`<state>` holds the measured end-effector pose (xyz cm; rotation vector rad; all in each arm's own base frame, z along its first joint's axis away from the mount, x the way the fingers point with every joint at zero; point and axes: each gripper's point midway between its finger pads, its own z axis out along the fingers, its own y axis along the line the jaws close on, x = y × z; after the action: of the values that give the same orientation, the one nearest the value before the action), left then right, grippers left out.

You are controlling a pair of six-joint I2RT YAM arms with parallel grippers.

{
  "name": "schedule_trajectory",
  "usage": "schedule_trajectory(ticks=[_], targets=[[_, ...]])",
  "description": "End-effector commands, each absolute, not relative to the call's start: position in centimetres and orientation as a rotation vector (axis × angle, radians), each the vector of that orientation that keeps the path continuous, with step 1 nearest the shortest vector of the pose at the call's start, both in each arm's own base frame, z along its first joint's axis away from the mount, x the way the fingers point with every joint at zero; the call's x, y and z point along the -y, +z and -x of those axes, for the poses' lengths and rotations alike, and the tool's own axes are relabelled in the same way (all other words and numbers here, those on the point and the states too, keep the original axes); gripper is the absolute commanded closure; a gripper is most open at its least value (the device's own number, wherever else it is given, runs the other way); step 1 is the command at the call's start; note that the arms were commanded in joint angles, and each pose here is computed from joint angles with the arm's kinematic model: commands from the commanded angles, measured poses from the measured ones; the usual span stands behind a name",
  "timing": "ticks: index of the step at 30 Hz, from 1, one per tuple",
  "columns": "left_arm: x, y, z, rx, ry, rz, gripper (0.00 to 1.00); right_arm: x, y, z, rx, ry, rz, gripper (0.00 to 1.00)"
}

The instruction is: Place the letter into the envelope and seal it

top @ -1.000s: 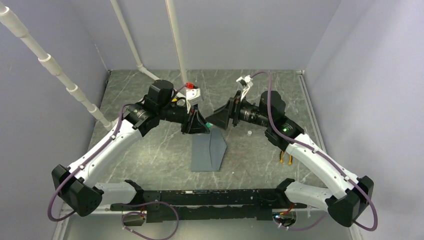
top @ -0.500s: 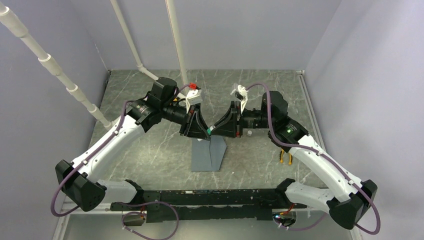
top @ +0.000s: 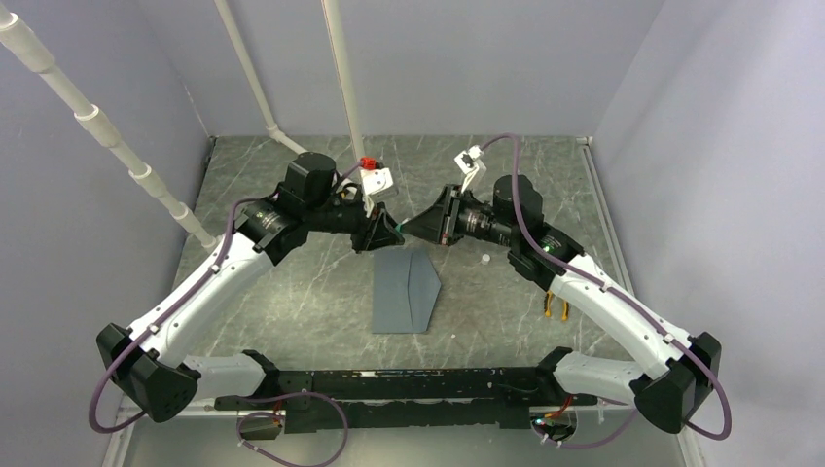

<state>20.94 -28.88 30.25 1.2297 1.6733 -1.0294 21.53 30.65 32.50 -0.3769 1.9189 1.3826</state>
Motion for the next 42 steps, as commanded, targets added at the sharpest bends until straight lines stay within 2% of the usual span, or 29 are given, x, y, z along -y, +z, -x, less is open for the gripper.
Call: schedule_trajectory(ticks=[1, 3, 5, 6, 8, 12, 16, 25, 29, 32, 33, 36, 38, 42], targets=[[28.3, 30.2, -22.4, -1.644, -0.870, -1.229, 0.98, -29.7, 36.8, -25.7, -1.790, 1.370, 0.027, 0.97], [28.5, 30.1, -21.9, -1.659, -0.907, -1.240, 0.98, -30.2, 37.4, -24.5, -1.755, 1.364, 0.204, 0.63], [28.6, 30.3, -20.8, -1.658, -0.969, -1.261, 0.98, -30.3, 36.9, -22.9, -1.735, 1.327, 0.399, 0.40], [28.7, 30.4, -20.3, -1.656, -1.000, -1.269, 0.98, -30.0, 36.6, -22.2, -1.722, 1.311, 0.468, 0.33], [28.8, 30.7, -19.1, -1.642, -1.068, -1.288, 0.98, -29.8, 36.1, -20.3, -1.657, 1.299, 0.645, 0.27], [29.0, 31.9, -16.2, -1.570, -1.230, -1.350, 0.98, -29.4, 35.4, -15.8, -1.495, 1.354, 0.971, 0.27], [28.9, 32.7, -14.2, -1.527, -1.342, -1.402, 0.98, -29.5, 35.9, -15.5, -1.453, 1.347, 1.036, 0.29], [29.0, 32.6, -14.3, -1.536, -1.345, -1.403, 0.98, -30.3, 36.7, -15.3, -1.416, 1.391, 1.110, 0.52], [29.0, 32.8, -14.7, -1.530, -1.317, -1.387, 0.97, -30.5, 36.8, -15.4, -1.435, 1.405, 1.106, 0.69], [29.0, 33.0, -15.7, -1.542, -1.250, -1.340, 0.98, -30.7, 36.9, -15.7, -1.456, 1.412, 1.074, 0.91], [29.0, 33.1, -16.4, -1.548, -1.213, -1.313, 0.98, -30.7, 37.2, -16.3, -1.474, 1.404, 1.029, 1.00], [28.6, 33.1, -19.1, -1.579, -1.059, -1.200, 0.98, -31.1, 38.0, -19.4, -1.614, 1.394, 0.740, 1.00], [28.2, 33.0, -20.6, -1.600, -0.967, -1.140, 0.97, -30.8, 37.5, -22.9, -1.805, 1.340, 0.381, 1.00], [27.3, 32.4, -23.1, -1.652, -0.830, -1.043, 0.98, -30.1, 38.3, -25.1, -1.806, 1.348, -0.001, 1.00]])
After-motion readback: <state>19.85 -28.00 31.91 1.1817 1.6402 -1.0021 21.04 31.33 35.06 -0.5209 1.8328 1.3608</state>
